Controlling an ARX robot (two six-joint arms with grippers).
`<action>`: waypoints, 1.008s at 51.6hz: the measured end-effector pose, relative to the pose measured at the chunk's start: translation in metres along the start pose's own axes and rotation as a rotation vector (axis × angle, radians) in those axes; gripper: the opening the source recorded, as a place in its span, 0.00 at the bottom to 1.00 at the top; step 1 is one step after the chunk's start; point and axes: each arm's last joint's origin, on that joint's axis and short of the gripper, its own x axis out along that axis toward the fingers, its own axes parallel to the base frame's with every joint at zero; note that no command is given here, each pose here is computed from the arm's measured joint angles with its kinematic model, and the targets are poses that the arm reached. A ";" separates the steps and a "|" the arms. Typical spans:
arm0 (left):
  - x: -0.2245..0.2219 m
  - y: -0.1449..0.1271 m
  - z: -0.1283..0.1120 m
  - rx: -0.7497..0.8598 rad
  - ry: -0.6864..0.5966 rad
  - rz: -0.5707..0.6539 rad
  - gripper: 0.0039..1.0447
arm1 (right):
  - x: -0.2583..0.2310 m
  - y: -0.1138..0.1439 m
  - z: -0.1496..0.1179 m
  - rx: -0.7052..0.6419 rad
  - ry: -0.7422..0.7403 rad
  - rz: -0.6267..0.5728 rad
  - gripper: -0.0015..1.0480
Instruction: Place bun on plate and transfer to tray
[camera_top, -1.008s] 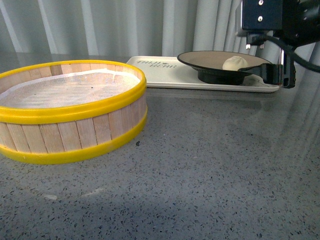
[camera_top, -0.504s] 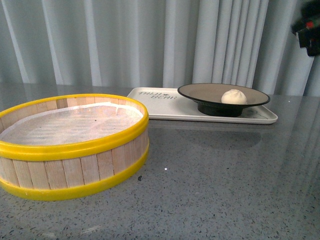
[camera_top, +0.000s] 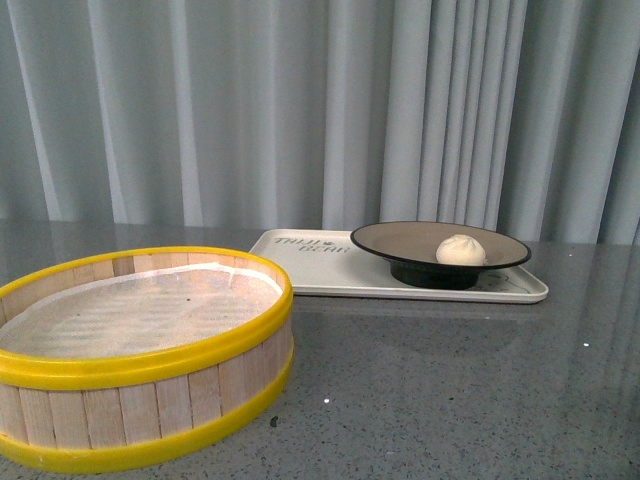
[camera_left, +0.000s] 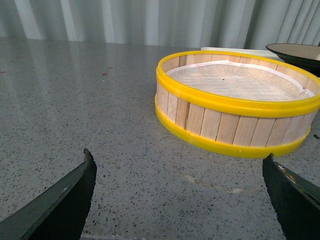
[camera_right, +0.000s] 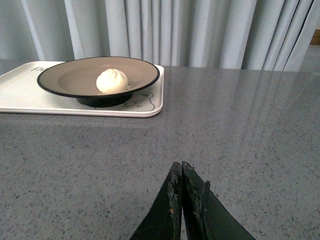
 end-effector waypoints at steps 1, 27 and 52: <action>0.000 0.000 0.000 0.000 0.000 0.000 0.94 | -0.004 0.000 -0.003 0.000 0.000 0.001 0.02; 0.000 0.000 0.000 0.000 0.000 0.000 0.94 | -0.054 0.000 -0.032 0.002 0.001 0.004 0.02; 0.000 0.000 0.000 0.000 0.000 0.000 0.94 | -0.076 0.000 -0.044 0.002 -0.012 0.004 0.02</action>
